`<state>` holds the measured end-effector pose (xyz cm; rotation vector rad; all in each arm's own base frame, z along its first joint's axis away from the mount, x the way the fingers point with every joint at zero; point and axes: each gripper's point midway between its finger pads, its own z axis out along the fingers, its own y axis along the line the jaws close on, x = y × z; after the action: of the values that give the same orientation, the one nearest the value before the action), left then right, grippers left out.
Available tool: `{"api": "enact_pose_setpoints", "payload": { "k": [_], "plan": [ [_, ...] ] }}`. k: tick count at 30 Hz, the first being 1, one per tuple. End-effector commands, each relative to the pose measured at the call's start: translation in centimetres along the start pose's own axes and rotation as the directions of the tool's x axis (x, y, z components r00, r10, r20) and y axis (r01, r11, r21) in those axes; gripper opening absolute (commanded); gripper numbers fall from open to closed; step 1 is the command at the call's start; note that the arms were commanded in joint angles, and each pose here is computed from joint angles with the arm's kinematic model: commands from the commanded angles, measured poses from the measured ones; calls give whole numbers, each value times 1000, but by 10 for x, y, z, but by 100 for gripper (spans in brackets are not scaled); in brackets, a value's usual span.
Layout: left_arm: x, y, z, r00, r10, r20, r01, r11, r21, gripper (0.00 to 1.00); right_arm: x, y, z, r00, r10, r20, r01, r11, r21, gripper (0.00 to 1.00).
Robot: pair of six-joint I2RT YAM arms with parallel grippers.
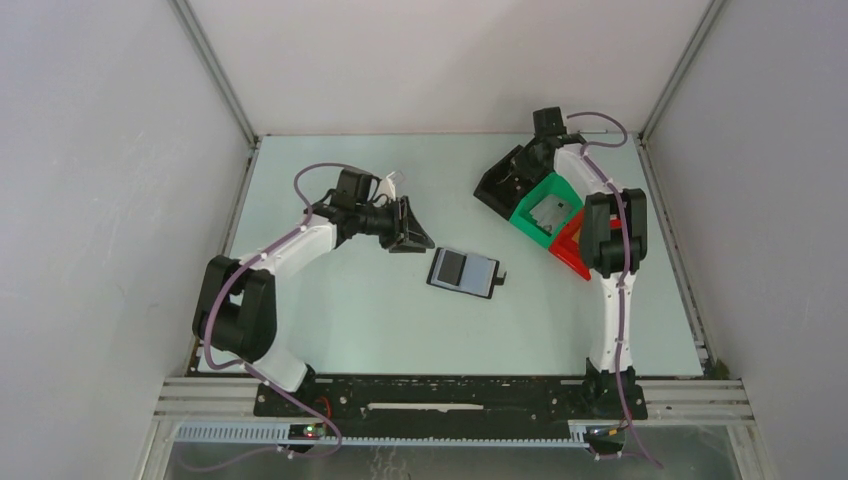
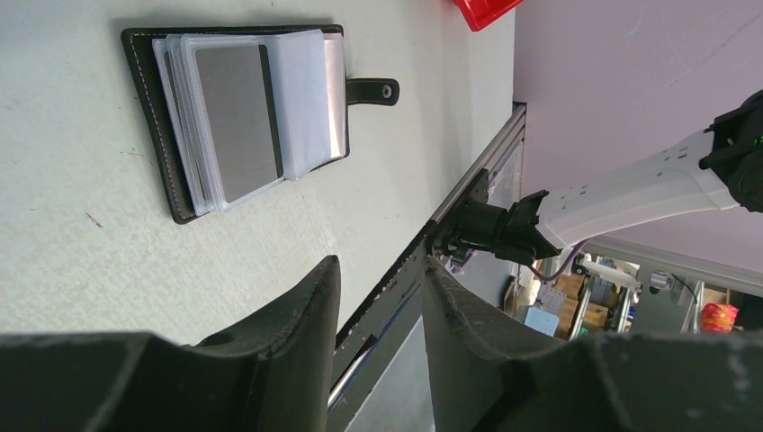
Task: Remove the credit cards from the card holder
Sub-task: Place the credit card in the storage box, then remove the credit card from the card holder.
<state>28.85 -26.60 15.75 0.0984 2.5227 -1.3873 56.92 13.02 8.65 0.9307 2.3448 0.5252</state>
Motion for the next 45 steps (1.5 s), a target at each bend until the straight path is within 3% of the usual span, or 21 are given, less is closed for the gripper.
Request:
{"api": "enact_pose_setpoints", "payload": {
  "k": [1,6,13,19,24,30,36,45],
  "plan": [
    [5,-4,-4,999,38,2,-38,999,14,43,-5,-4,-2,1000,-4,3,4,1000,28,6],
    [5,-5,-5,999,39,6,-39,999,13,44,-7,-10,-13,1000,0,16,-1,999,52,27],
    [3,-7,-6,999,40,27,-40,999,16,44,-16,-11,-49,997,-15,78,13,999,34,29],
    [2,-2,0,999,31,36,-31,999,-12,45,-12,-3,-106,989,-54,135,61,997,-43,29],
    [4,10,14,1000,17,26,-15,997,-73,45,39,-12,-143,974,-189,122,199,977,-73,30],
    [-2,35,29,999,-1,44,9,983,-184,44,150,-29,-165,930,-368,1,365,920,-140,31],
    [-13,51,45,999,-14,51,26,971,-239,43,228,-28,-179,932,-332,-144,259,890,-375,36],
    [-18,45,74,999,-22,36,29,975,-218,40,261,-15,-147,929,-272,-249,148,894,-423,33]
  ]
}}
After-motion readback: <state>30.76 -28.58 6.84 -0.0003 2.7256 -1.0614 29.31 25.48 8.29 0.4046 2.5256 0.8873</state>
